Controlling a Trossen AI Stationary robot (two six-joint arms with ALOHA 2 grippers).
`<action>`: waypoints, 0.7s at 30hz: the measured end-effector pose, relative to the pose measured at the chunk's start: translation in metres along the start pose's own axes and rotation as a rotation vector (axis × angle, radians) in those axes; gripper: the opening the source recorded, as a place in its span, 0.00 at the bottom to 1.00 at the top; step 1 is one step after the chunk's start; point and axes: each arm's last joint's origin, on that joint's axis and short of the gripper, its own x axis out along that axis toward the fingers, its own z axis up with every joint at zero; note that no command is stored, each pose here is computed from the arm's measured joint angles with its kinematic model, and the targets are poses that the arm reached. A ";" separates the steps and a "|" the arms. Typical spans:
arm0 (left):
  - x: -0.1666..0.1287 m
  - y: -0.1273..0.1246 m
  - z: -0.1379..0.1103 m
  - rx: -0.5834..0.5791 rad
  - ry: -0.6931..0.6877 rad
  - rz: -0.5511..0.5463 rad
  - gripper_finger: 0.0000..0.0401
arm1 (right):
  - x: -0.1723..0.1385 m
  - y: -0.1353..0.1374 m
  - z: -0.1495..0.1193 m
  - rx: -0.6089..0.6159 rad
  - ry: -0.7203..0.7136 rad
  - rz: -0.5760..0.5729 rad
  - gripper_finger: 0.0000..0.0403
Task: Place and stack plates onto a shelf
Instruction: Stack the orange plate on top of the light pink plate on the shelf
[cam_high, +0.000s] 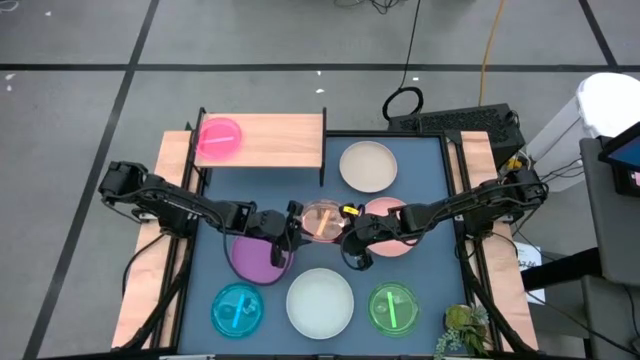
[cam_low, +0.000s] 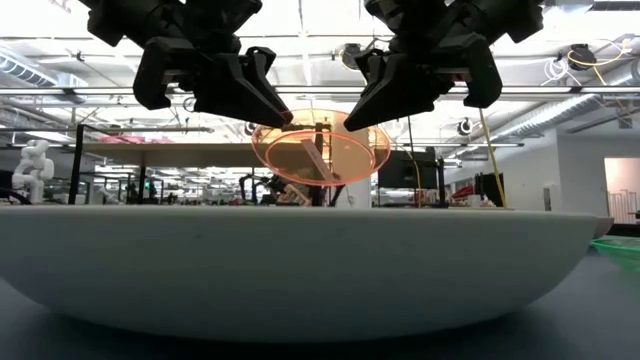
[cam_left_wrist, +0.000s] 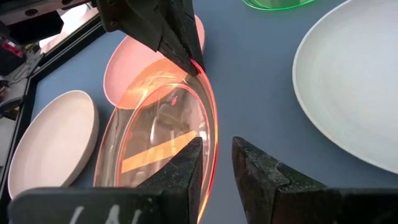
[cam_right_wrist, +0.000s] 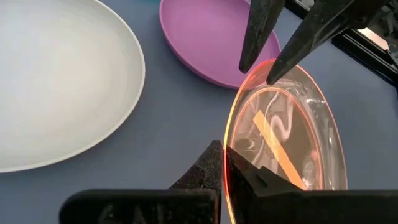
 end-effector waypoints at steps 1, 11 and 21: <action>0.000 0.000 0.000 0.000 0.000 0.000 0.23 | 0.000 0.000 0.000 0.000 0.000 0.000 0.00; 0.000 0.000 0.000 0.000 0.001 -0.001 0.23 | 0.000 0.000 0.000 0.000 0.000 0.000 0.00; 0.000 0.000 0.000 -0.007 0.001 -0.001 0.23 | 0.000 0.000 0.000 0.000 0.000 0.000 0.00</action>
